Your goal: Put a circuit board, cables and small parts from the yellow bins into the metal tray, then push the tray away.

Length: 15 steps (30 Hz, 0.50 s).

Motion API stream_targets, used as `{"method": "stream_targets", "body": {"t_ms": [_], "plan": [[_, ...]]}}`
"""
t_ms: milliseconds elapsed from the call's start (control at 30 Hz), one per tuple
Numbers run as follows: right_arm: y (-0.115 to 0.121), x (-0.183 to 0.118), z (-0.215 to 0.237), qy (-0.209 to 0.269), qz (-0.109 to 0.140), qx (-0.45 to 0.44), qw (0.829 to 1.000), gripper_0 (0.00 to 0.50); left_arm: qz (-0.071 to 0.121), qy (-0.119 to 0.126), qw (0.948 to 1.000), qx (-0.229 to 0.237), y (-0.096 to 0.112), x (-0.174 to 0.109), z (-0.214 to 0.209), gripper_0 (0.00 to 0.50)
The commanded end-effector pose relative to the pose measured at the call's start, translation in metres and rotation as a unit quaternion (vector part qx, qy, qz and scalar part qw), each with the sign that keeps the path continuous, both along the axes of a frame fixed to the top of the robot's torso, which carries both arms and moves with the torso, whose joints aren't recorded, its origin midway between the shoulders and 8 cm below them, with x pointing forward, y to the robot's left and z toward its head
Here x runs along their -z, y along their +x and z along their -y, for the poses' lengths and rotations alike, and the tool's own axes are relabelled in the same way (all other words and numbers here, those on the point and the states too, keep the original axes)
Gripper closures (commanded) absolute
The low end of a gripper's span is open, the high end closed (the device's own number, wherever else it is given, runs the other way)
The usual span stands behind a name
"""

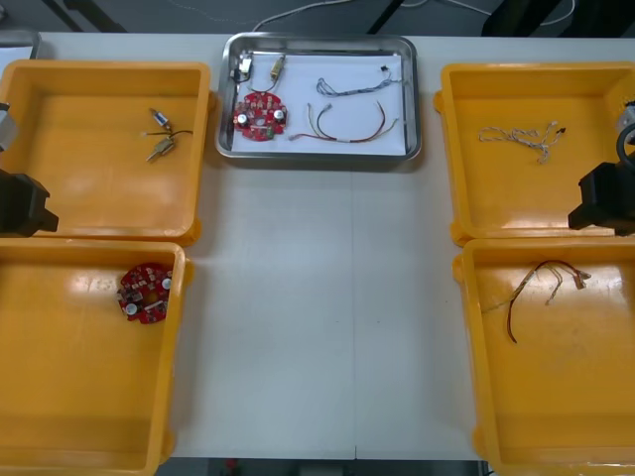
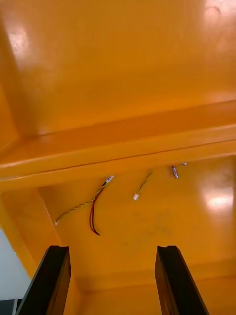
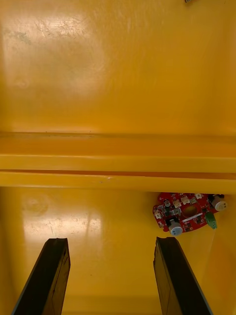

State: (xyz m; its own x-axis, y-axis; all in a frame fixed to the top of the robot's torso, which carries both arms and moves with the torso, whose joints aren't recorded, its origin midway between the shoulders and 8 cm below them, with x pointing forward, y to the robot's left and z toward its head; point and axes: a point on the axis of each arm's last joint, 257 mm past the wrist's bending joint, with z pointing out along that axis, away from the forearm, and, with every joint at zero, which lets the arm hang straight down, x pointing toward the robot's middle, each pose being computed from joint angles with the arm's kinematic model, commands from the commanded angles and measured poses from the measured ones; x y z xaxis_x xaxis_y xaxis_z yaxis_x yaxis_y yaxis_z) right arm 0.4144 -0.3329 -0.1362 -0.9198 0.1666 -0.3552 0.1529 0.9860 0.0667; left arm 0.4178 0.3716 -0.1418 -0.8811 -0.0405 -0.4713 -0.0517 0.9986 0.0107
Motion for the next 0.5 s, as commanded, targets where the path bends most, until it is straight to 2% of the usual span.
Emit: {"method": "stream_targets", "body": {"t_ms": [33, 500], "plan": [[-0.013, -0.007, 0.025, -0.010, 0.010, 0.018, 1.000, 0.000, 0.020, 0.029, 0.9985, 0.041, 0.006, -0.021, -0.005, 0.000], [-0.046, 0.023, 0.037, -0.045, 0.004, 0.017, 0.999, 0.000, 0.020, 0.029, 0.9985, 0.041, 0.006, -0.021, -0.005, 0.000]]}}
